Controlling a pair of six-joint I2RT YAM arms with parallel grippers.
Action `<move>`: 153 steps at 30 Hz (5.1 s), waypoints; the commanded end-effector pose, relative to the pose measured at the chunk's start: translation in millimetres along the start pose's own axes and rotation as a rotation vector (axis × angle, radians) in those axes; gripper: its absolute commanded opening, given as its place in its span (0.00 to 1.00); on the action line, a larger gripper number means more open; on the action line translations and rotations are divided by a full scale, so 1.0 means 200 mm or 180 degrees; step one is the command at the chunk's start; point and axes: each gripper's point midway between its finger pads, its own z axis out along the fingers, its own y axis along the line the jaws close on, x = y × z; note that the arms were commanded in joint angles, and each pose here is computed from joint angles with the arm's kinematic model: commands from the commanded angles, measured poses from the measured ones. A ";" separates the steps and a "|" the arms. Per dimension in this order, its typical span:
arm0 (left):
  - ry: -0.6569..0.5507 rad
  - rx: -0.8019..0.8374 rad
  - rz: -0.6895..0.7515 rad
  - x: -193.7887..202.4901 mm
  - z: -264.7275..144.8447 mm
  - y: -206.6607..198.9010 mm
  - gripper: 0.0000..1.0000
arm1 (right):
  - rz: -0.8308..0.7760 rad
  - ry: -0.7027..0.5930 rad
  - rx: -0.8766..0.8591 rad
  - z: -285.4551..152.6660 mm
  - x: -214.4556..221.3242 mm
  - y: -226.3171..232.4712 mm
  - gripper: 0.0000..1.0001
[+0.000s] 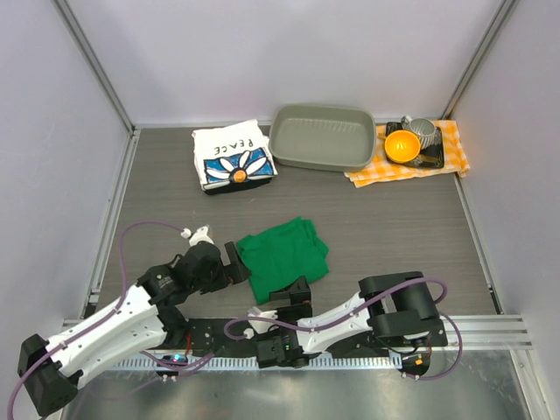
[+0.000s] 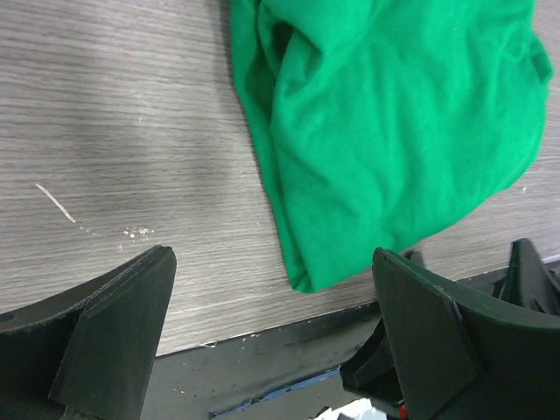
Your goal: Fold and stack the t-shirts
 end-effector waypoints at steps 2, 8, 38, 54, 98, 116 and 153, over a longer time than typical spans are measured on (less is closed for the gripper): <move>0.0014 0.0102 -0.0012 0.00 0.04 -0.03 1.00 | 0.0236 -0.0167 0.0314 0.07 -0.08 0.00 0.99; 0.0004 0.0078 -0.0010 -0.02 0.04 -0.02 1.00 | 0.0299 -0.0187 0.0299 0.17 -0.10 0.04 0.98; 0.0085 0.0436 -0.0650 0.01 0.07 -0.04 1.00 | 0.1371 -0.0302 -0.0267 0.25 -0.22 -0.18 0.01; -0.0146 0.0862 -0.1373 0.01 0.09 -0.04 1.00 | 0.1652 -0.0346 -0.0209 0.23 -0.26 -0.31 0.01; -0.0275 0.1085 -0.1555 -0.19 0.41 -0.31 0.90 | 0.2105 -0.0592 -0.0361 0.06 -0.27 -0.32 0.01; 0.0272 0.1404 -0.0917 -0.20 0.44 -0.58 0.00 | 0.2501 -0.0410 0.0004 0.02 -0.15 -0.35 0.99; 0.0121 0.1324 0.1279 -1.43 0.60 -1.04 0.00 | 0.4703 -0.0349 0.0037 -0.08 0.36 -0.34 1.00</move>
